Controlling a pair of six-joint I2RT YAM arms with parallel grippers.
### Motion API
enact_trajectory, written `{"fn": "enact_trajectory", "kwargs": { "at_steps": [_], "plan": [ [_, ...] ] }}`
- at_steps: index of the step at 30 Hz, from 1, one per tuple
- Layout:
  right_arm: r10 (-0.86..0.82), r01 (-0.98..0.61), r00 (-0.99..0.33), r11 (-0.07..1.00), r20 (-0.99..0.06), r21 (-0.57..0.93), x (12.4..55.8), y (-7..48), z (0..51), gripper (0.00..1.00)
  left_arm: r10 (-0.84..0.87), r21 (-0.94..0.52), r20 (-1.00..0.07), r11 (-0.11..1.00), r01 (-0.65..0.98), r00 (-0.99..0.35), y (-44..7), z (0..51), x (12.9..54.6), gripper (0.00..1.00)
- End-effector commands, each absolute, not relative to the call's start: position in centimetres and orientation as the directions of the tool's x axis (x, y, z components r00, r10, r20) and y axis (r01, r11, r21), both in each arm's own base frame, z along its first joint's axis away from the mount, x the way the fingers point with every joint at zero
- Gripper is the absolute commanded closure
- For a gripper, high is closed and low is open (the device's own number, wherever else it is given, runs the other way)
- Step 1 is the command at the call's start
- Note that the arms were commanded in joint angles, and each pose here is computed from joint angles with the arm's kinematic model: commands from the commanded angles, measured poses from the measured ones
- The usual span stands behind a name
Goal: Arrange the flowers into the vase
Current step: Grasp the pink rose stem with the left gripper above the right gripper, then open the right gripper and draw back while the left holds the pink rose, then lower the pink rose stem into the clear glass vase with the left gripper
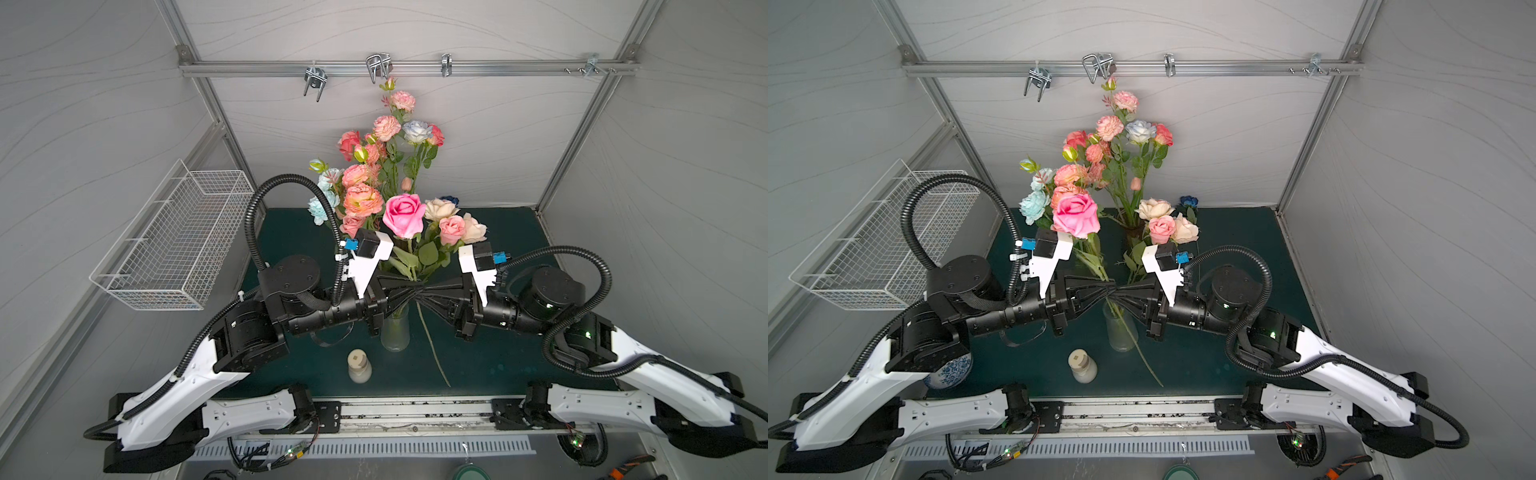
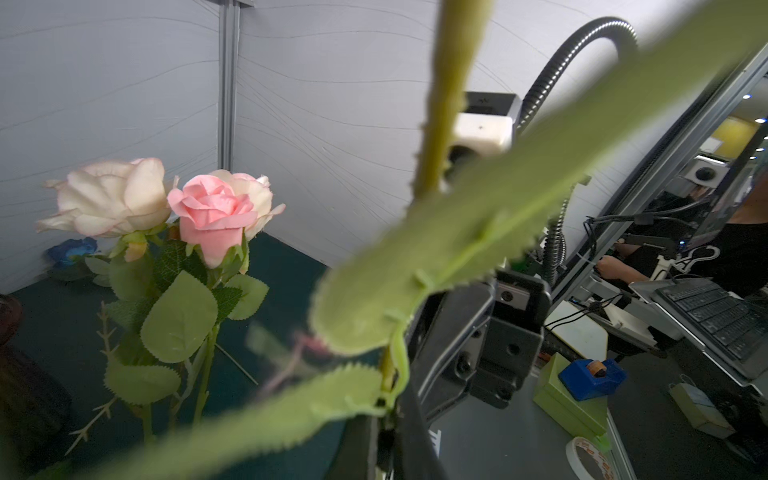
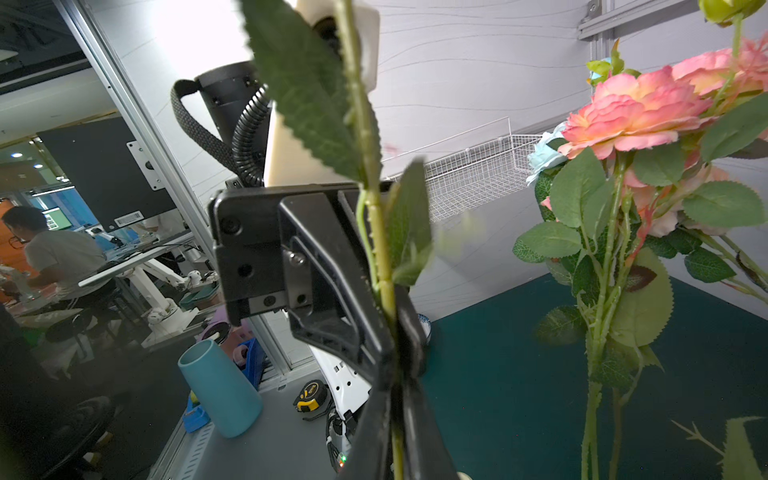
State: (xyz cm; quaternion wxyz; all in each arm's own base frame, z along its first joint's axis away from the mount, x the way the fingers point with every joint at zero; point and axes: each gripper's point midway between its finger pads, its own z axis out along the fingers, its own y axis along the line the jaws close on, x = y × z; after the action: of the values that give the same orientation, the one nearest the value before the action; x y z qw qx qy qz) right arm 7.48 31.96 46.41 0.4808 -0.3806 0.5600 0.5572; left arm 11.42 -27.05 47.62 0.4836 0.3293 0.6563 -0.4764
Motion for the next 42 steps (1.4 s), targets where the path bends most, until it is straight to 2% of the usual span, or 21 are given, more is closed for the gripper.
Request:
{"fn": "enact_trajectory", "kwargs": {
  "at_steps": [1, 3, 6, 12, 18, 33, 42],
  "plan": [
    [0.146, -0.966, -0.220, 0.105, -0.965, 0.236, 7.4, 30.8, 47.5, 0.48, -0.103, -0.255, -0.967, 0.335, 0.907, -0.233, -26.0, 51.3, 11.4, 1.00],
    [0.158, -0.964, -0.204, 0.139, -0.966, 0.226, 7.5, 29.6, 47.6, 0.40, -0.100, -0.217, -0.976, 0.384, 0.898, -0.193, -25.3, 51.8, 12.0, 1.00],
    [0.180, -0.958, -0.158, 0.209, -0.971, 0.195, 7.9, 27.2, 48.1, 0.35, -0.074, -0.137, -0.991, 0.468, 0.873, -0.115, -24.0, 52.8, 13.0, 1.00],
    [0.245, -0.927, -0.074, 0.340, -0.967, 0.157, 8.4, 21.4, 49.8, 0.33, 0.005, 0.001, -1.000, 0.594, 0.805, -0.002, -22.6, 54.2, 15.0, 1.00],
    [0.275, -0.911, -0.040, 0.385, -0.961, 0.148, 8.4, 18.7, 50.5, 0.34, 0.085, 0.109, -0.994, 0.680, 0.725, 0.069, -21.5, 54.7, 16.7, 1.00],
    [0.259, -0.910, -0.035, 0.391, -0.965, 0.138, 8.5, 19.1, 50.2, 0.35, 0.199, 0.195, -0.978, 0.736, 0.649, 0.067, -21.8, 51.6, 18.9, 1.00],
    [0.257, -0.901, -0.039, 0.409, -0.966, 0.145, 8.9, 19.2, 49.8, 0.35, 0.243, 0.170, -0.970, 0.734, 0.657, -0.021, -23.6, 46.9, 19.9, 1.00]
  ]
}}
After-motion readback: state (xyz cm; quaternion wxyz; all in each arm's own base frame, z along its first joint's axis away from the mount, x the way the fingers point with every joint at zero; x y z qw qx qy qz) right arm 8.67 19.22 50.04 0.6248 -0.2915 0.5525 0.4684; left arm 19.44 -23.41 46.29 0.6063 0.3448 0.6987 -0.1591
